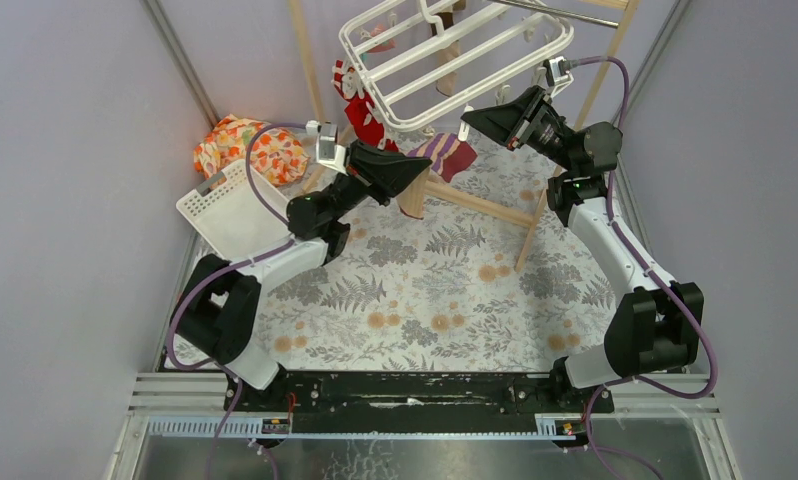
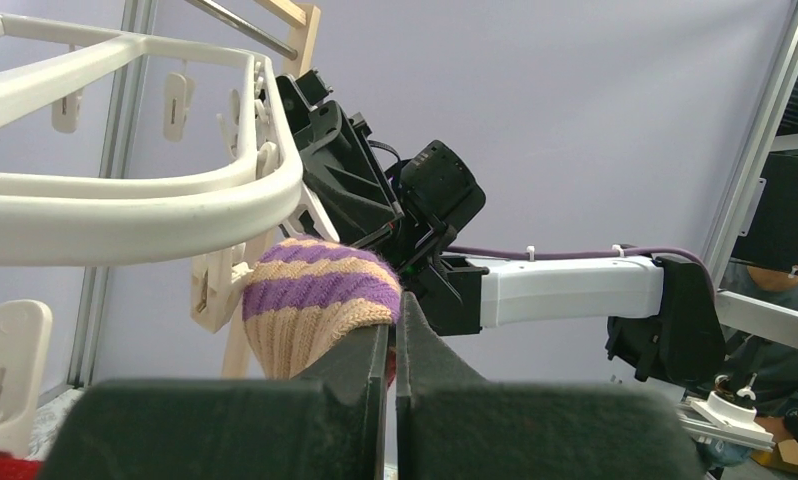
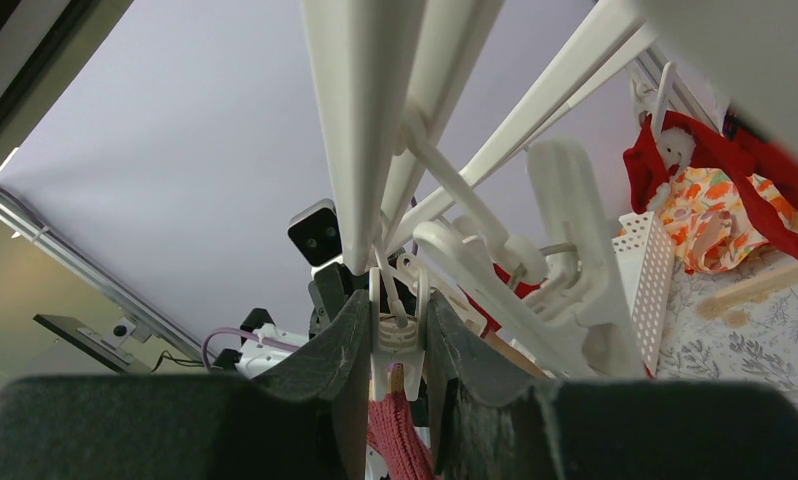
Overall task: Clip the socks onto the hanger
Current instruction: Clamp the sock onto the hanger.
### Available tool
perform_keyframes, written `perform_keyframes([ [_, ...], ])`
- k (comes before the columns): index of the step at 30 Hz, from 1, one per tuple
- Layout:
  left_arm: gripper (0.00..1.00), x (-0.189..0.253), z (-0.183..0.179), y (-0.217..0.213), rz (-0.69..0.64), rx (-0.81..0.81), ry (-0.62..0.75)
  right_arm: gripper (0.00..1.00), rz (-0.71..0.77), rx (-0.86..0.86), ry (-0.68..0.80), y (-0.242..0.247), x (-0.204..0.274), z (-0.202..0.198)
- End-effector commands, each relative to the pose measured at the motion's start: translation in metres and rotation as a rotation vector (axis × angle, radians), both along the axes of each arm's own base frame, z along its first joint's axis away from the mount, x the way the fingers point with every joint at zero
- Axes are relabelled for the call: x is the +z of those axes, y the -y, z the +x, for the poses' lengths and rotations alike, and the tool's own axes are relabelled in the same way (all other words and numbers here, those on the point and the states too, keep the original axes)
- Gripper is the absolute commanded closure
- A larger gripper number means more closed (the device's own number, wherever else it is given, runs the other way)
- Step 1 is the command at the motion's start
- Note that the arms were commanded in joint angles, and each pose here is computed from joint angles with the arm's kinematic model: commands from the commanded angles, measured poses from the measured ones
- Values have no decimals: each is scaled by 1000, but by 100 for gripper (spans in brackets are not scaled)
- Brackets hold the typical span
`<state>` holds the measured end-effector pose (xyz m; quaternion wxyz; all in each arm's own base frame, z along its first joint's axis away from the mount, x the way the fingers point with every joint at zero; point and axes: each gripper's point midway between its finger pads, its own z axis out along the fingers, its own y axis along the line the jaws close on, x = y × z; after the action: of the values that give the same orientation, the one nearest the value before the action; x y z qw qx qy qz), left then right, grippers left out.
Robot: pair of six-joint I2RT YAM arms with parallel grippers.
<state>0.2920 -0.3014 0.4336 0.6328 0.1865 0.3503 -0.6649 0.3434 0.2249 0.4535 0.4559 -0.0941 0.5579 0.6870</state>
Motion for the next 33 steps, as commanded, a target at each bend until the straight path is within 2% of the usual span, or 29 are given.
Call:
perform_keyframes([
  [1,100,14,-7,-9,-31,17,83,100,-27,47,91,-1,17,-20],
  [20,100,15,28,-4,-49,52,72,100,-24,62,82,-1,15,-24],
  [33,100,33,21,-29,-79,129,115,100,-29,52,82,0,14,-23],
])
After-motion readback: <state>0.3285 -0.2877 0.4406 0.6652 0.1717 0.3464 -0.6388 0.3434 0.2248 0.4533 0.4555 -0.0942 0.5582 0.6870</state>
